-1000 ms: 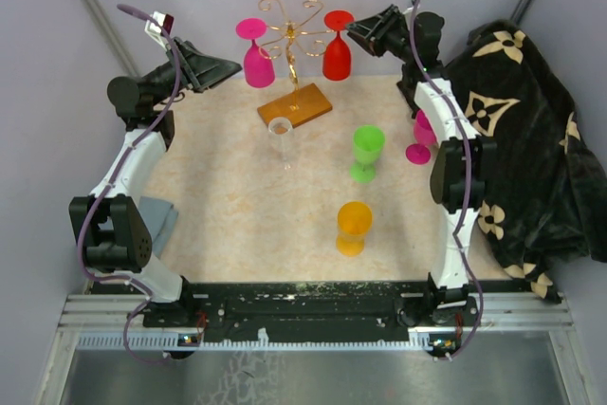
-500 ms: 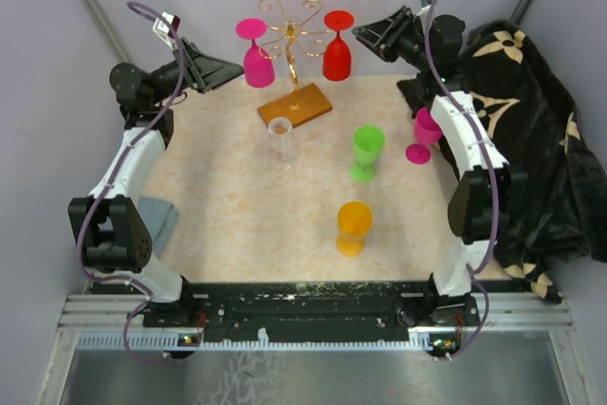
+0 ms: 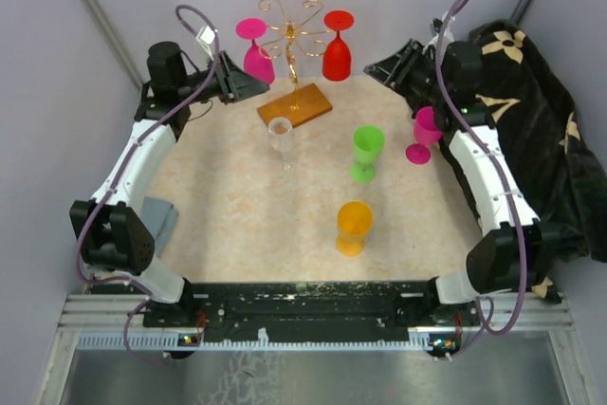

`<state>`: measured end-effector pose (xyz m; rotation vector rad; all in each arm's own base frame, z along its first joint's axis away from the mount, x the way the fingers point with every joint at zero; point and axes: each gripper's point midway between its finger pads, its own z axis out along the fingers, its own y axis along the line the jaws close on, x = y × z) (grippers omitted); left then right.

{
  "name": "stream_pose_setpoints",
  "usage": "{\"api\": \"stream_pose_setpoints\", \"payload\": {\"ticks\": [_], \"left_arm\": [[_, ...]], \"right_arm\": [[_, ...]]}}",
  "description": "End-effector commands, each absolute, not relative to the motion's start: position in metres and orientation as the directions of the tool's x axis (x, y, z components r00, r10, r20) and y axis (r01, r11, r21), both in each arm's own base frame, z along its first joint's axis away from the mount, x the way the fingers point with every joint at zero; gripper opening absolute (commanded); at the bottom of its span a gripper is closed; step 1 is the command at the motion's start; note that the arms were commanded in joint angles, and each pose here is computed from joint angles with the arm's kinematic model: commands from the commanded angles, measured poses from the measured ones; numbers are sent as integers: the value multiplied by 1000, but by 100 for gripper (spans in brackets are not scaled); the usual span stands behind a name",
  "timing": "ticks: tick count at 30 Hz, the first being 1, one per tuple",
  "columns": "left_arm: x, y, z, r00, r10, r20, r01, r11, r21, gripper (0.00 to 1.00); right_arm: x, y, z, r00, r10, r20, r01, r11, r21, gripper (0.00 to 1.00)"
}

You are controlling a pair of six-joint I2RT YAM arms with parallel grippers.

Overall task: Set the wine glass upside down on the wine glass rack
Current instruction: Turn the wine glass upside down at the wine rack.

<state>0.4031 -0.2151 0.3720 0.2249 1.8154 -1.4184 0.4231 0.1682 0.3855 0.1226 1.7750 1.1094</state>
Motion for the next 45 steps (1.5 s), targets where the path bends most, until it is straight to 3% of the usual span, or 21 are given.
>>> {"api": "stream_pose_setpoints", "payload": {"ticks": [1, 10, 22, 34, 45], "left_arm": [[395, -235, 354, -628, -229, -744, 600, 466, -650, 40], [391, -265, 346, -620, -184, -763, 624, 474, -621, 41], [390, -254, 344, -584, -169, -794, 632, 519, -576, 42], [393, -228, 343, -575, -193, -795, 601, 560, -570, 43], [420, -195, 285, -630, -81, -772, 435, 787, -438, 42]], "right_arm": [[405, 146, 380, -456, 449, -769, -343, 708, 617, 37], [382, 140, 310, -593, 197, -781, -219, 894, 391, 32], [376, 181, 267, -690, -48, -722, -289, 934, 213, 27], [381, 195, 259, -698, -82, -711, -307, 932, 194, 28], [378, 209, 261, -686, -78, -723, -338, 914, 223, 29]]}}
